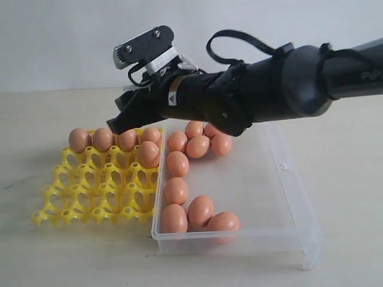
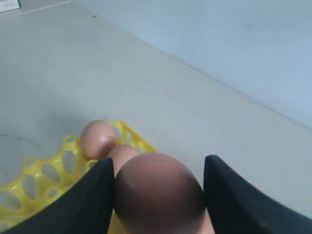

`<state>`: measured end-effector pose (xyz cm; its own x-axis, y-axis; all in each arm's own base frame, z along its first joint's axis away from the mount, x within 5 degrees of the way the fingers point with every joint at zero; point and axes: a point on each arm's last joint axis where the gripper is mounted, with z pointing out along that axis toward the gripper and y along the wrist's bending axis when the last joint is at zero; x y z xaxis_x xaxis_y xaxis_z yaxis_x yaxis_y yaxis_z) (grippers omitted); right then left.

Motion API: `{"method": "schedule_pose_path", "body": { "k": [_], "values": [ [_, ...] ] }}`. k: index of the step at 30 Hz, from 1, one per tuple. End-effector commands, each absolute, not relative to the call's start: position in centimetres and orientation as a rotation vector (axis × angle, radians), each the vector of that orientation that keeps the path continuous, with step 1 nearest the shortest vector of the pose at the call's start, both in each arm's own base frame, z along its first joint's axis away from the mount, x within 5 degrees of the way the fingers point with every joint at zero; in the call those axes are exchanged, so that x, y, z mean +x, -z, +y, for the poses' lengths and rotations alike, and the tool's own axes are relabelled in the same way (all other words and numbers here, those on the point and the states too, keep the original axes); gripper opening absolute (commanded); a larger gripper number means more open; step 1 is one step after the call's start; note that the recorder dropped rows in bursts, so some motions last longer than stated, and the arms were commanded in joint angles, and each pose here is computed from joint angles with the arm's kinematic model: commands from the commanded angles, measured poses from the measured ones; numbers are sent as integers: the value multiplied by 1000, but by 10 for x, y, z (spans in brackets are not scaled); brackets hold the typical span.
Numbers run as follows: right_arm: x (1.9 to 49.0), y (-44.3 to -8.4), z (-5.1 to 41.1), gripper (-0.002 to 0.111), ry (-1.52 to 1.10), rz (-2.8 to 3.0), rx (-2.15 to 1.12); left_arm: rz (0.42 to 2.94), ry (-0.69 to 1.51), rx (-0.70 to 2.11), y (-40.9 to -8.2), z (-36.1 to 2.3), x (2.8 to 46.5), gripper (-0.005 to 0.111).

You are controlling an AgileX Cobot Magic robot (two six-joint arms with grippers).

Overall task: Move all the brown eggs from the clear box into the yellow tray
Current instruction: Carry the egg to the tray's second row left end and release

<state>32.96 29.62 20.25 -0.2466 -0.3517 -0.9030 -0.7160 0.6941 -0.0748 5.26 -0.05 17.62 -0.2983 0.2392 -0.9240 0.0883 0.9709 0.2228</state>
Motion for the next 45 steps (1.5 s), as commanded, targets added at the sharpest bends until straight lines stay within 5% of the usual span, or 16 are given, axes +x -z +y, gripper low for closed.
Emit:
{"method": "schedule_pose_path", "body": {
  "k": [1, 10, 35, 39, 45],
  "values": [
    [325, -183, 314, 0, -509, 1844, -831, 1858, -144, 236, -178, -1, 52, 0],
    [321, -159, 331, 0, -762, 1843, -686, 1858, -144, 236, -178, -1, 52, 0],
    [346, -134, 322, 0, -712, 2015, -562, 1858, -144, 236, -178, -1, 52, 0],
    [346, -129, 323, 9, -751, 2047, -503, 1858, -144, 236, -178, -1, 52, 0],
    [346, -128, 322, 38, -746, 2054, -503, 1858, -144, 236, -178, -1, 52, 0]
  ]
}}
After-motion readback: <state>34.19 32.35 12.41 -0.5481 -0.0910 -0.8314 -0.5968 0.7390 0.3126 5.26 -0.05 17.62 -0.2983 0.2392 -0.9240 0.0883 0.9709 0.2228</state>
